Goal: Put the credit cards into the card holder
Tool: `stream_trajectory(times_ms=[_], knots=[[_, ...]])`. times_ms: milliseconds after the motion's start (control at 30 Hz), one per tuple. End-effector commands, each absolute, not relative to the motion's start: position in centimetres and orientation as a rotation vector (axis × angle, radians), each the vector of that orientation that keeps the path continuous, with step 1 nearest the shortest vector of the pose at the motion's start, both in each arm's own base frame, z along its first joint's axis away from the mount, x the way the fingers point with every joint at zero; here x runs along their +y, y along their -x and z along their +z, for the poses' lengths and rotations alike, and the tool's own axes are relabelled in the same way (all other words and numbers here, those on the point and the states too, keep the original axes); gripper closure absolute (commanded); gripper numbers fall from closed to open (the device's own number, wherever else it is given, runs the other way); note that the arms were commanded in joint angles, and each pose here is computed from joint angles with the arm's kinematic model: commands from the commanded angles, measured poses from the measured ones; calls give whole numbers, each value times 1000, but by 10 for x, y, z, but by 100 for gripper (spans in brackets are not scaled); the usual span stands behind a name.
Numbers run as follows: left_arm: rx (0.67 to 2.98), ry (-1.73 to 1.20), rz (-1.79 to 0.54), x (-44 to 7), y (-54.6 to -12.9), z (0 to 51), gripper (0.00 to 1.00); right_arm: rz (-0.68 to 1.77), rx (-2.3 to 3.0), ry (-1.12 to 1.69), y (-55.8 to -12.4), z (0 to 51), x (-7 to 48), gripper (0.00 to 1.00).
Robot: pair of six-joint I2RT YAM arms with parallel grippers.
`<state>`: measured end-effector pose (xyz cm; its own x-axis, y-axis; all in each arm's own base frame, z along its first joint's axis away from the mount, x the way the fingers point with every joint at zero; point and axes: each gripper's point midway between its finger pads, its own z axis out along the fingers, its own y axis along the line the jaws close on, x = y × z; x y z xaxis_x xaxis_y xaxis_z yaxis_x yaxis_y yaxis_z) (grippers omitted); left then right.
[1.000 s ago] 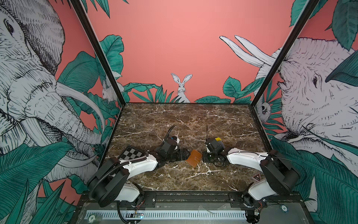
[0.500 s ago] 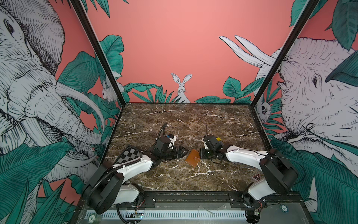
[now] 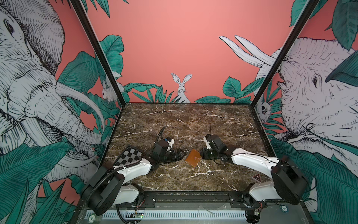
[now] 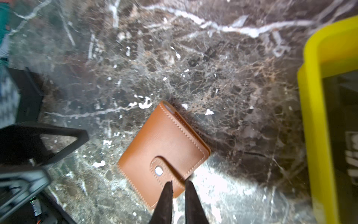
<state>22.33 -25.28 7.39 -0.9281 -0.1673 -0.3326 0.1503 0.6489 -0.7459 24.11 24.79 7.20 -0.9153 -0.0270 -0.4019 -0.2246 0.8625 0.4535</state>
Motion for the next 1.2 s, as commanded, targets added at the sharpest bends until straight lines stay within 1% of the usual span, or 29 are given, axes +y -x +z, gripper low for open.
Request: stream_trajectory(times_ms=[0, 233, 433, 567, 667, 833, 1167], knots=[[2490, 4, -1179, -260, -227, 77, 17, 734, 2667, 182, -231, 69, 246, 85], [2505, -8, -1174, -272, -230, 67, 18, 824, 2657, 131, -226, 70, 250, 86], [2511, -49, -1217, -279, -228, 61, 20, 803, 2651, 22, -229, 57, 243, 85], [2527, -81, -1206, -280, -226, 58, 21, 784, 2664, -38, -232, 49, 241, 85], [2548, -74, -1201, -281, -227, 53, 21, 700, 2696, -70, -234, 42, 233, 87], [2560, -44, -1246, -286, -226, 48, 21, 669, 2710, -68, -238, 38, 235, 90], [2551, -86, -1273, -293, -227, 52, 22, 677, 2741, -94, -244, 27, 244, 93]])
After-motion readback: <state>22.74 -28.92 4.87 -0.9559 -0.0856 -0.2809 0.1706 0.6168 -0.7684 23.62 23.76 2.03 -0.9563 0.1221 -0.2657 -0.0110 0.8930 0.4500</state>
